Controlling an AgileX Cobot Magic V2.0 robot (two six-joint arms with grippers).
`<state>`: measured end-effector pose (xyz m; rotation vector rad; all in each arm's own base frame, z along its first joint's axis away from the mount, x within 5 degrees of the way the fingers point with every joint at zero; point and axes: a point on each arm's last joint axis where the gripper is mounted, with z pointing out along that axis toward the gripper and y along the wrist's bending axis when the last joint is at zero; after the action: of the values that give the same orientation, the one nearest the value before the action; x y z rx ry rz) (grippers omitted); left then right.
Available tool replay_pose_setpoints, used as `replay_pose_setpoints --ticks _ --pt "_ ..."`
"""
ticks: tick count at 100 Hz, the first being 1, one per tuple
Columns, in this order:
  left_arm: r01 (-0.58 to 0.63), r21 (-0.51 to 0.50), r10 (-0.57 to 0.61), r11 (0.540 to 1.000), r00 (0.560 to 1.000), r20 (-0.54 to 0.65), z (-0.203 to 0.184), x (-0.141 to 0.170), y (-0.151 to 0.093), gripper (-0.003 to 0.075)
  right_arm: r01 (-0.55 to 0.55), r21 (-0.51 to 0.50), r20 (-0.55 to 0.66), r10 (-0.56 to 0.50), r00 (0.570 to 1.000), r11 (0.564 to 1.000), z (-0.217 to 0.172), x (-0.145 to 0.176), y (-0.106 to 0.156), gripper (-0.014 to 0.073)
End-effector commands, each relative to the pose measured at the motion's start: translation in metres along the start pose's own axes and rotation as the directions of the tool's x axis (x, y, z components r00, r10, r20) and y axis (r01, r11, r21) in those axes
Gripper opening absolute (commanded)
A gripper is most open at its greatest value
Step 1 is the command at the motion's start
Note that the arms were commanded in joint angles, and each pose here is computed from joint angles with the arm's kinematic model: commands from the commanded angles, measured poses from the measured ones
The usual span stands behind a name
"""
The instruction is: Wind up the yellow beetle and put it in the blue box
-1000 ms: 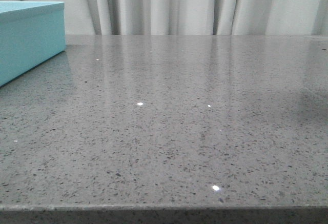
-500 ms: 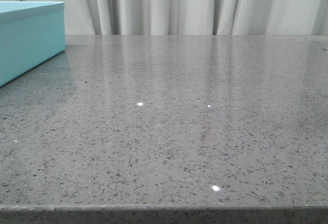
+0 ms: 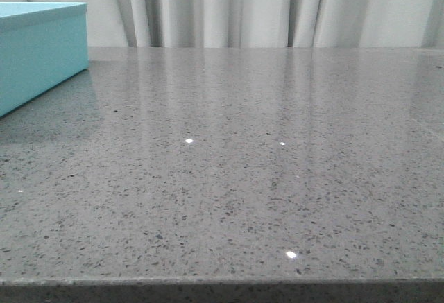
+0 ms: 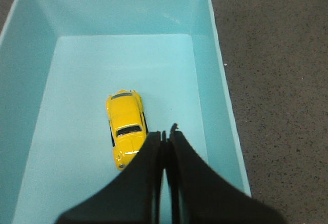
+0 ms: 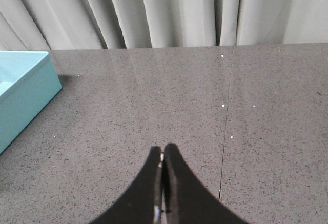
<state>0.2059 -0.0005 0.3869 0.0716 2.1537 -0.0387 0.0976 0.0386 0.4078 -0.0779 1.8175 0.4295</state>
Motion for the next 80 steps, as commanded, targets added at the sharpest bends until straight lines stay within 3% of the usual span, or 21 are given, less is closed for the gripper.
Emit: replay_pose_setpoints --ticks 1,37,61,80 --pt "-0.039 -0.016 0.041 0.999 0.983 0.177 -0.025 -0.002 -0.002 -0.0020 0.058 -0.044 0.137 -0.051 0.989 0.997 -0.010 -0.004 0.000 -0.0066" --pt "-0.031 -0.052 0.046 0.998 0.940 0.339 -0.054 0.074 -0.007 -0.0020 0.133 -0.092 0.226 -0.109 0.968 0.987 -0.020 0.051 -0.015 -0.0066" --pt "-0.029 -0.051 0.045 0.998 0.944 0.325 -0.053 0.122 -0.009 -0.0020 0.138 -0.101 0.231 -0.111 0.966 0.985 -0.024 0.076 -0.023 -0.0066" --pt "-0.030 -0.051 0.045 0.998 0.944 0.326 -0.053 0.137 -0.010 -0.0020 0.164 -0.085 0.242 -0.139 0.960 0.983 -0.025 0.076 -0.024 -0.0066"
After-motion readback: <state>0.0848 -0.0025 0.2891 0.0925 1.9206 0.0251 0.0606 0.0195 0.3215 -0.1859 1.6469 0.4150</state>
